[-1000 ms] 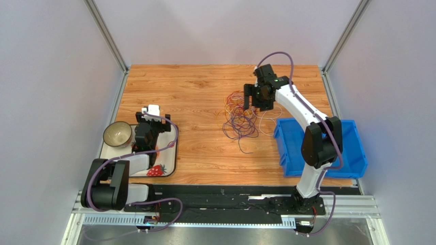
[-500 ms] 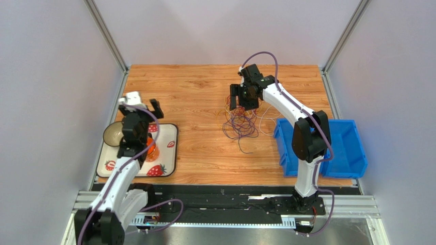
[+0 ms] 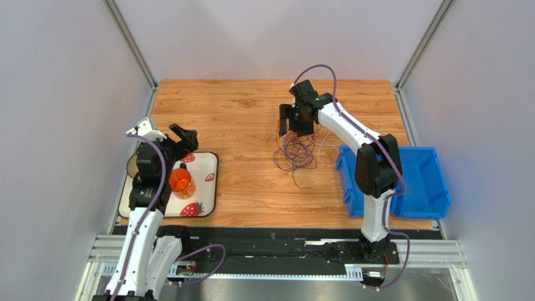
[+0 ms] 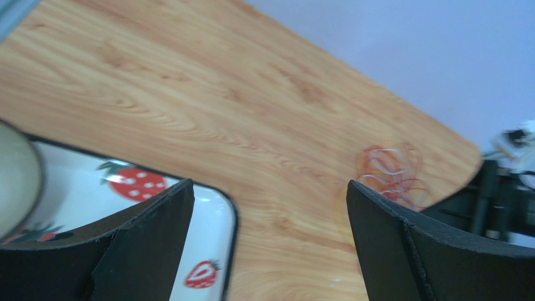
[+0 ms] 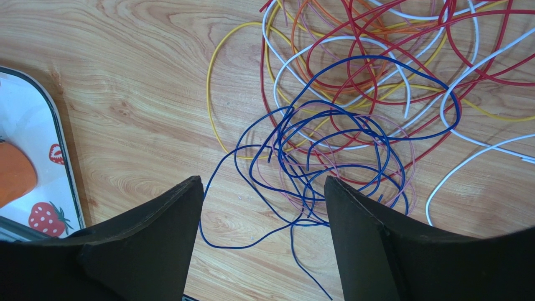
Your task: Untangle the cables
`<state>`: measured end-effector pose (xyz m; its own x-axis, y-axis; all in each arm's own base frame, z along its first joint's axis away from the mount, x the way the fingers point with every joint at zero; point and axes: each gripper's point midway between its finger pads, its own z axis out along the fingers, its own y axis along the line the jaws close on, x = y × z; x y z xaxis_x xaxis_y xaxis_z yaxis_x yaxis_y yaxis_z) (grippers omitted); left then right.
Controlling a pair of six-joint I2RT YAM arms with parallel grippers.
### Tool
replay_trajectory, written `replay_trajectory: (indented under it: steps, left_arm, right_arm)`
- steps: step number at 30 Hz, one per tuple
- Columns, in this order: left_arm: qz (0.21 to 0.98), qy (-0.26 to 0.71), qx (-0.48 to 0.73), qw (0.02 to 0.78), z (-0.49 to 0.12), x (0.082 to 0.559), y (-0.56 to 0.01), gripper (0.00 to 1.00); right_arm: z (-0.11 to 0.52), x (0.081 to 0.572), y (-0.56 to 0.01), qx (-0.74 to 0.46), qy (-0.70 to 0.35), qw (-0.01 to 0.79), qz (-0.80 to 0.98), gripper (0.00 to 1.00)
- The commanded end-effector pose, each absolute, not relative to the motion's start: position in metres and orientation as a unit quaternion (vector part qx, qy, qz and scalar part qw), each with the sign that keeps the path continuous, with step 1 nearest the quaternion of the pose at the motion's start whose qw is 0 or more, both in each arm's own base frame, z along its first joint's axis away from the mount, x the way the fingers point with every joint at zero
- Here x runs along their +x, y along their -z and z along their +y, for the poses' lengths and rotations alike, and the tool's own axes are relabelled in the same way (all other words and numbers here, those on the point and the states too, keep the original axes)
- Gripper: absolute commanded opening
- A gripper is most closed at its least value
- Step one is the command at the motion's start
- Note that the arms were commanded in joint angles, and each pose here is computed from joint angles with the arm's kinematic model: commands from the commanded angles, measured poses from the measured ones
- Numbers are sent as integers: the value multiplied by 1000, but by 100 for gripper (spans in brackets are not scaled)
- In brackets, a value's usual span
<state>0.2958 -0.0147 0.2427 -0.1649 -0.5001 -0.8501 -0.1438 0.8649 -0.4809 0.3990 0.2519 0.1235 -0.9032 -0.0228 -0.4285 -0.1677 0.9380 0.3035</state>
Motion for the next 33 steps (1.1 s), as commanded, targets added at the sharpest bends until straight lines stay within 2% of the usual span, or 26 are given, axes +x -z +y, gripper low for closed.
replay_trajectory:
  steps: [1,4,5,7,9,13,19,21,27,33]
  left_arm:
    - [700,248,-219,633,-39,294,-283,99]
    - [689,301,-141,644,-66,286,-302,99]
    - [717,303,-145,611,-70,287,-289,99]
    - [737,278,-154,596,-65,287,-299,99]
    - [788,200,-203,545,-42,288,-265,99]
    - [841,162,-150,494,-49,287,-261,99]
    - [856,227,-94,456,-95,273,-251,98]
    - [860,206,-94,458,-97,270,-244,98]
    - [881,233,-18,411,-151,256,-209,93]
    - [883,251,26,397,-195,267,-193,90]
  right_arm:
    - [261,407,-144,-42,-186,240,952,75]
    - [263,406,-148,-43,-189,244,950,74]
    - [263,406,-149,-44,-189,244,950,74]
    - [263,406,-150,-45,-189,245,950,74]
    - [262,405,-150,-46,-183,243,952,74]
    - [254,400,-153,-42,-163,236,957,75]
    - [246,397,-167,-11,-153,247,957,75]
    - [245,394,-169,3,-149,241,959,75]
    - [248,389,-172,7,-144,242,959,74]
    - [253,397,-154,16,-138,231,963,73]
